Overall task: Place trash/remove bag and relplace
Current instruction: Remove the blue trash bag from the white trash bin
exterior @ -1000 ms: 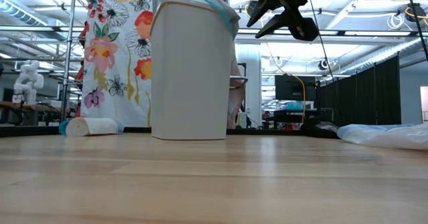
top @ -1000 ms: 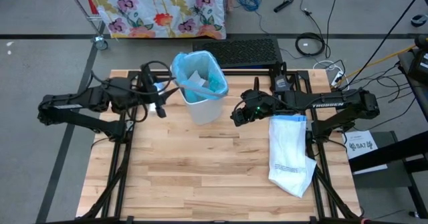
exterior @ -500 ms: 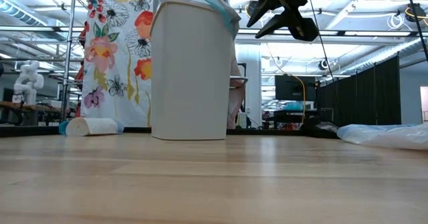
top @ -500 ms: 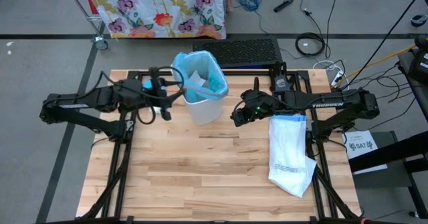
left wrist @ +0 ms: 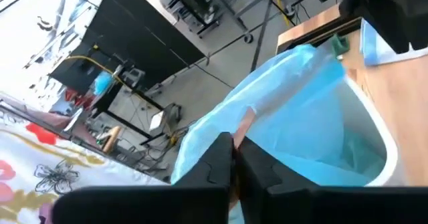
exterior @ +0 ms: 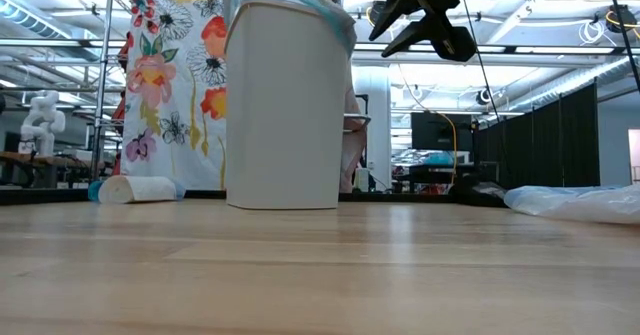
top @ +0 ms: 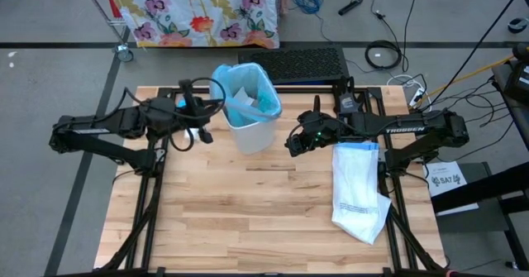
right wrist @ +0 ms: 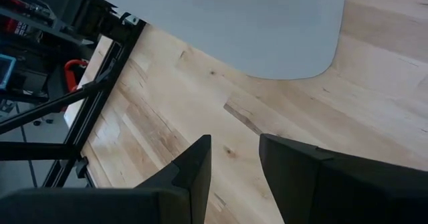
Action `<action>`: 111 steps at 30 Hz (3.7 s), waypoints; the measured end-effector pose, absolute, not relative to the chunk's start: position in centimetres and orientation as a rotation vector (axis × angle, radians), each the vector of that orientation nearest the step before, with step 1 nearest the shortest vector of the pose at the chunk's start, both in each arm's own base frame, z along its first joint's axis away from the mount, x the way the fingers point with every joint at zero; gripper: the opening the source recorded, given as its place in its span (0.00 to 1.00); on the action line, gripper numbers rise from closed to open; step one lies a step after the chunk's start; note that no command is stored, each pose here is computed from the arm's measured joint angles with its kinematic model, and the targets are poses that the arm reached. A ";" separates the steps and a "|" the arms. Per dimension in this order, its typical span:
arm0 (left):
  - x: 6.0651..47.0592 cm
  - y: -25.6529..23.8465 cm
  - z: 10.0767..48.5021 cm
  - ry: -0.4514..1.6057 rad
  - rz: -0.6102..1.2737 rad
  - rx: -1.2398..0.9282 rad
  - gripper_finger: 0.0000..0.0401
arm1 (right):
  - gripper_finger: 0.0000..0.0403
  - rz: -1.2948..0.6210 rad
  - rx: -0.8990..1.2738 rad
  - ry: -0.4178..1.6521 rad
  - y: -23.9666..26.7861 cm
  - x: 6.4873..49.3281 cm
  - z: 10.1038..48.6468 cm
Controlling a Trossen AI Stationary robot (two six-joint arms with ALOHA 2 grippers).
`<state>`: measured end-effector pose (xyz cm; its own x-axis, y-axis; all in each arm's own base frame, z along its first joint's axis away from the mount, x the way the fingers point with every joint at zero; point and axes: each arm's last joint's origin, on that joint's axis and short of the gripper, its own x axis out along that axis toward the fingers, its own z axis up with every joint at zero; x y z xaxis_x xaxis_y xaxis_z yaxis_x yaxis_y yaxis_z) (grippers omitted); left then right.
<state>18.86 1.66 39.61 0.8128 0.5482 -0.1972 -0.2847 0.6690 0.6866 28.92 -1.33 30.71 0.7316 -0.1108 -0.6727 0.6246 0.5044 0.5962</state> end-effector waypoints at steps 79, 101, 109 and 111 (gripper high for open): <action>15.3 4.6 42.1 0.793 0.638 0.273 0.00 | 0.29 -0.375 1.076 -0.101 6.5 39.8 25.6; 13.2 4.1 42.6 0.761 0.642 0.242 0.00 | 0.29 -0.578 0.999 -0.197 3.5 39.6 26.1; 13.2 4.1 42.6 0.761 0.642 0.243 0.00 | 0.05 -0.601 0.938 -0.180 2.8 39.6 26.0; 13.2 4.1 42.6 0.761 0.643 0.243 0.00 | 0.02 -0.596 0.927 -0.186 2.8 39.6 26.1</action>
<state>13.20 4.12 42.62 0.5461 0.6205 -0.5628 -0.4514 0.7839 0.4262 39.64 2.81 26.11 0.8248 -0.5566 -0.0991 0.4017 0.4537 0.7955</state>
